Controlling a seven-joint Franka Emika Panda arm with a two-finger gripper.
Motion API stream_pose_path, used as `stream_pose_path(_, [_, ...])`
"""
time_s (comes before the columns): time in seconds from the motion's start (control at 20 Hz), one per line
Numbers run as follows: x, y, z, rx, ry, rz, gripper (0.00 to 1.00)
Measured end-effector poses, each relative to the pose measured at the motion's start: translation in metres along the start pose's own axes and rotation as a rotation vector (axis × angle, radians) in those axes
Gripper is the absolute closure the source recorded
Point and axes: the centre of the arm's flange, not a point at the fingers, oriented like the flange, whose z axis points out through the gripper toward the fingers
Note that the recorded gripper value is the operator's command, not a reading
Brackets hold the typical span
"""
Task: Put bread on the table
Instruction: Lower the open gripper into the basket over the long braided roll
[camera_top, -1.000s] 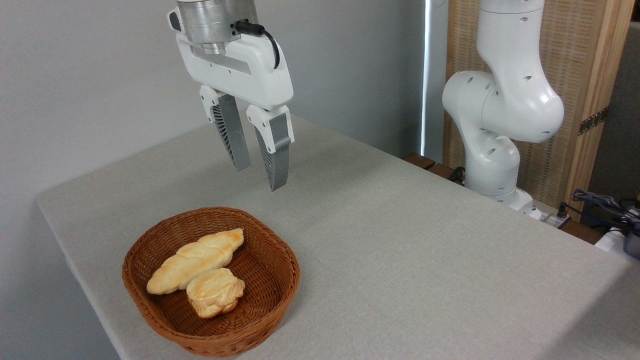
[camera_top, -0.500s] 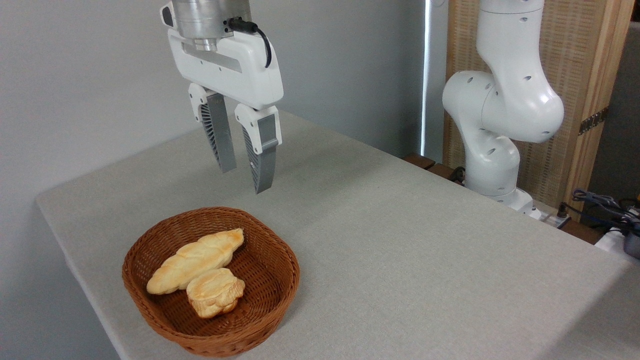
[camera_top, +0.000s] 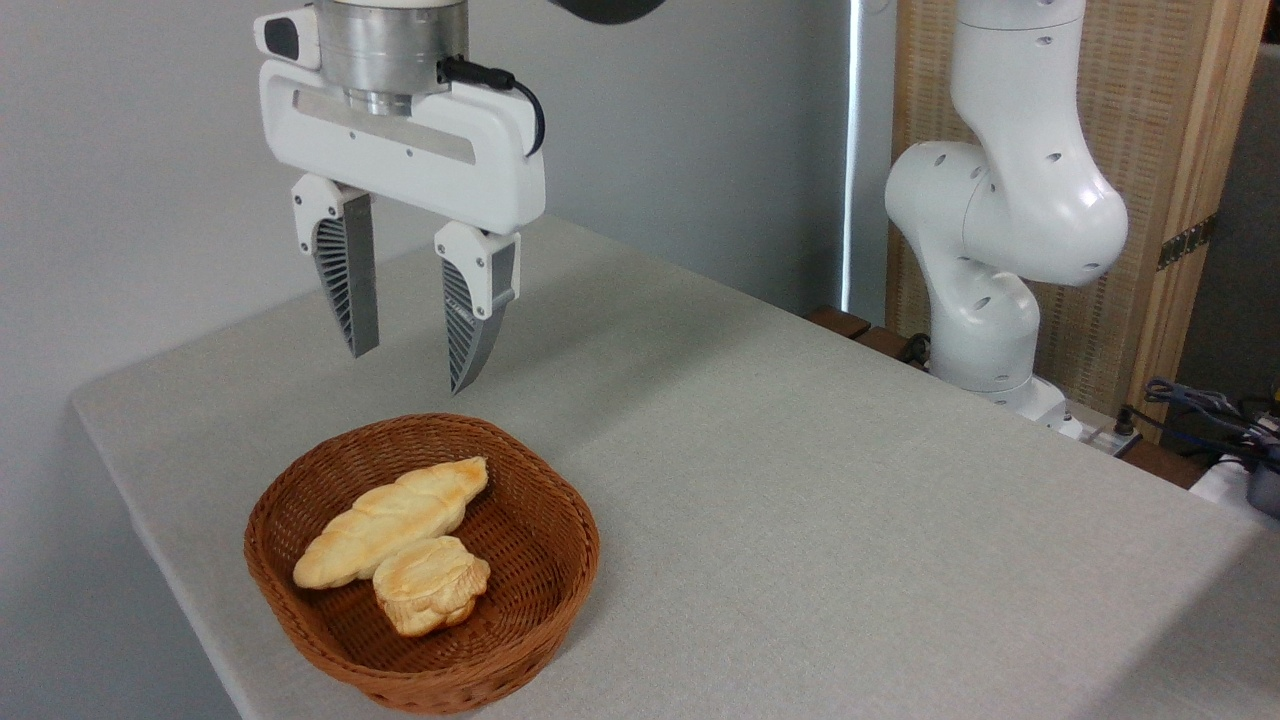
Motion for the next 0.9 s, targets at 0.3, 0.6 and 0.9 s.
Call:
stream_pose_path(0.3, [0.0,0.012,0.02,-0.014,-0.028,0.071,0.0])
stream_pose_path(0.6, [-0.006,0.03,0.059,-0.045,-0.1,0.158,0.0])
stream_pose_path(0.9, [-0.006,0.026,0.083,-0.062,-0.139,0.164,0.0])
